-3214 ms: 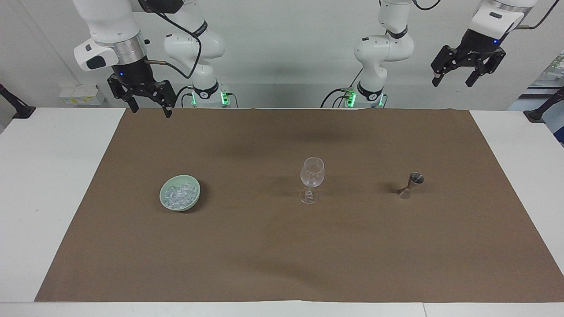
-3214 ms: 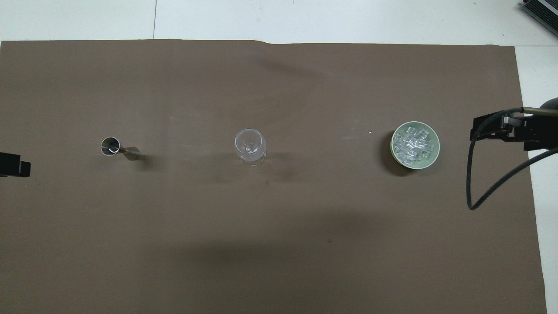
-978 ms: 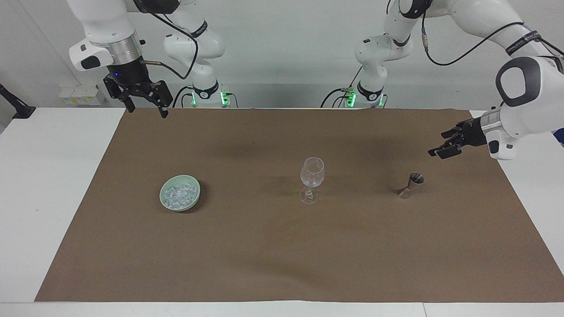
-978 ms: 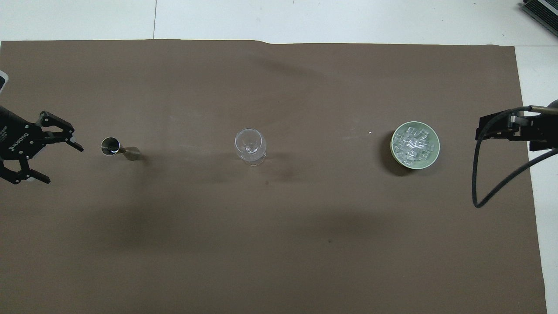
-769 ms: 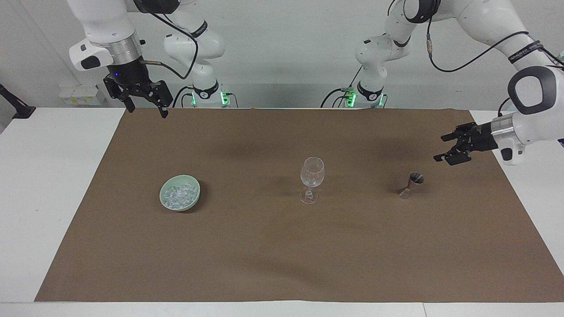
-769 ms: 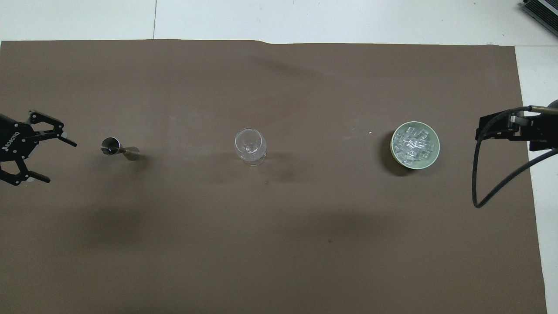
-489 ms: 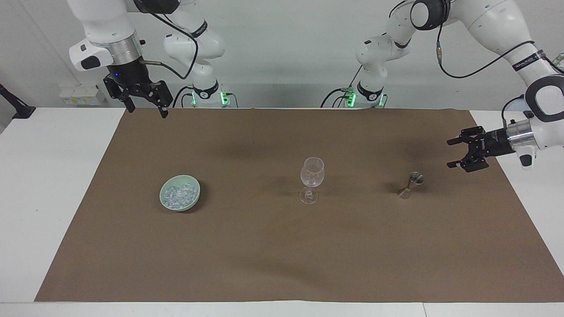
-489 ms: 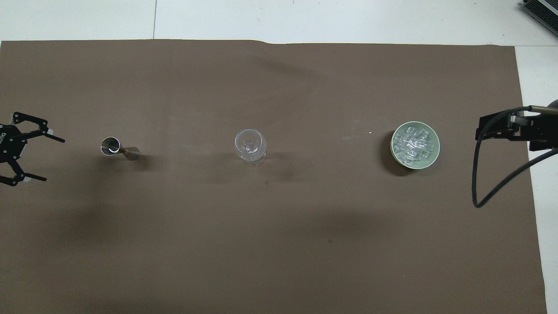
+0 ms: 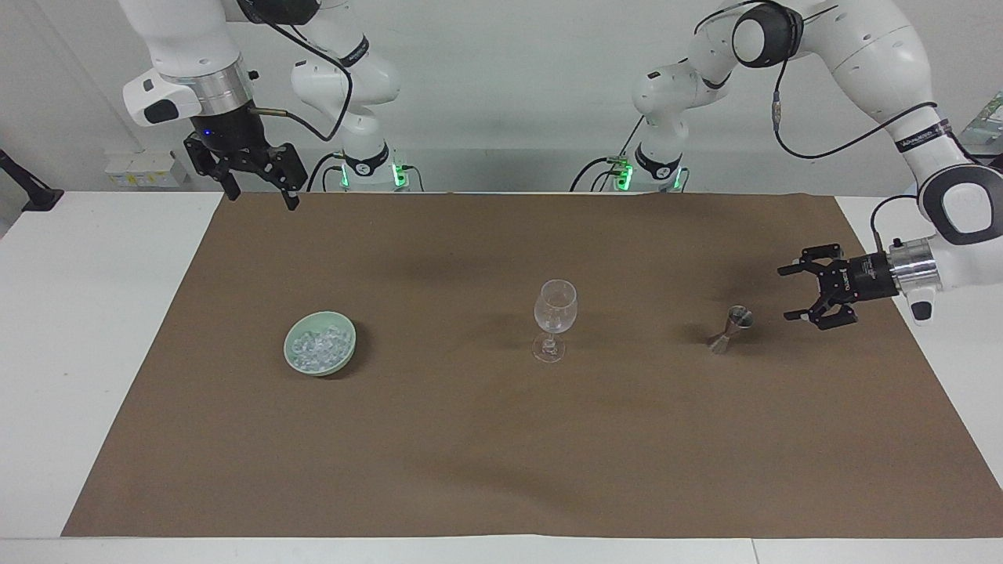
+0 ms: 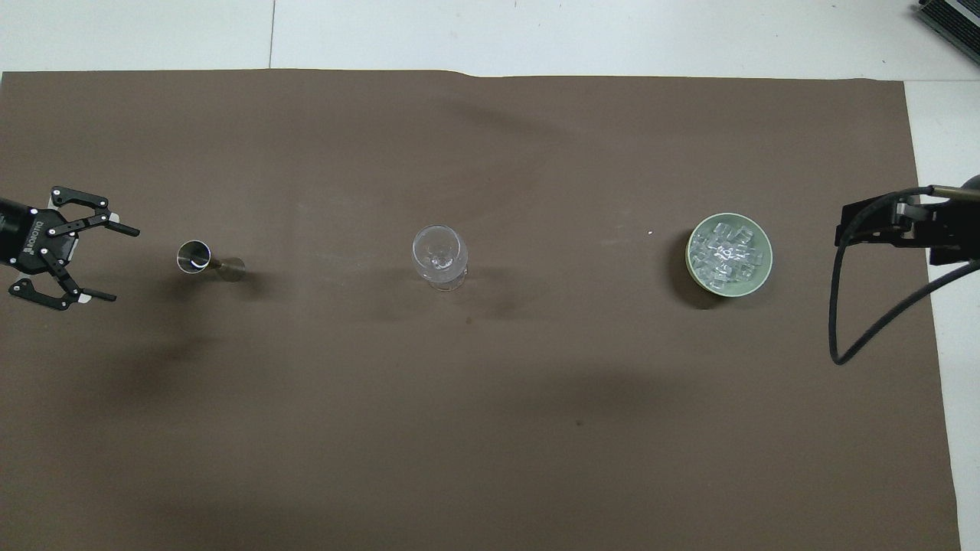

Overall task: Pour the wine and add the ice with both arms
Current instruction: 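Move the open left gripper toward the small dark bottle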

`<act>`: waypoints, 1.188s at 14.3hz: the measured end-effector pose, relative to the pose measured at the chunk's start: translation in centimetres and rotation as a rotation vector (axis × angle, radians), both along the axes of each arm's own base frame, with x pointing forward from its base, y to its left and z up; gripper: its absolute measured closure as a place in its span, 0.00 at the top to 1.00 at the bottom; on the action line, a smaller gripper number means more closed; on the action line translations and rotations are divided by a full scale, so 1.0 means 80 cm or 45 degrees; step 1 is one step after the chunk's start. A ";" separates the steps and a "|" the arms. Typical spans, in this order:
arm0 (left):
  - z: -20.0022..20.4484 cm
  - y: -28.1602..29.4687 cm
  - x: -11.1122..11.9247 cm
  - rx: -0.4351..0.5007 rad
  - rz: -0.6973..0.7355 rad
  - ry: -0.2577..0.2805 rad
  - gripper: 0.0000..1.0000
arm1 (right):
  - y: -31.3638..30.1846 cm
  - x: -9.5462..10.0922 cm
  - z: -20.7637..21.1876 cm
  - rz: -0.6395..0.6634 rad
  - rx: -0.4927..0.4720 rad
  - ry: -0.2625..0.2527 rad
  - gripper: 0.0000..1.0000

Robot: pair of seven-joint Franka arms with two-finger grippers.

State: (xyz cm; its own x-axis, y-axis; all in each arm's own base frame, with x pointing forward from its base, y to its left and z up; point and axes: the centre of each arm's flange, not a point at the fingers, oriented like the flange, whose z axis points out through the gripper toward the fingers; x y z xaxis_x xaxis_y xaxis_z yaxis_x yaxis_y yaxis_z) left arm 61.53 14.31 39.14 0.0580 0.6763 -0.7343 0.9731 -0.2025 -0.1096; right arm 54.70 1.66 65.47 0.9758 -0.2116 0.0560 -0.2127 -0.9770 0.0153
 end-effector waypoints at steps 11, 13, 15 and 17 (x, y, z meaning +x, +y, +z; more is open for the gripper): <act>-0.093 0.025 0.006 -0.256 0.180 0.058 1.00 | 0.000 0.000 0.000 0.000 0.000 0.000 1.00; -0.105 0.024 0.005 -0.279 0.163 0.042 1.00 | 0.000 0.000 0.000 0.000 0.000 0.000 1.00; -0.109 0.023 0.003 -0.293 0.157 0.034 1.00 | 0.000 0.000 0.000 0.000 0.000 0.000 1.00; -0.115 0.022 0.000 -0.302 0.163 0.045 1.00 | 0.000 0.000 0.000 0.000 0.000 0.000 1.00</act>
State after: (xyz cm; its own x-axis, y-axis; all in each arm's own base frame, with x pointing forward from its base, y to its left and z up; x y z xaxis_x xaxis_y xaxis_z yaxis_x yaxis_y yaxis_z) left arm 61.51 16.03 29.94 -0.0456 0.4852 -0.8732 0.9888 -0.1021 -0.1084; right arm 54.70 1.66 65.45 0.9758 -0.2116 0.0556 -0.2127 -0.9770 0.0154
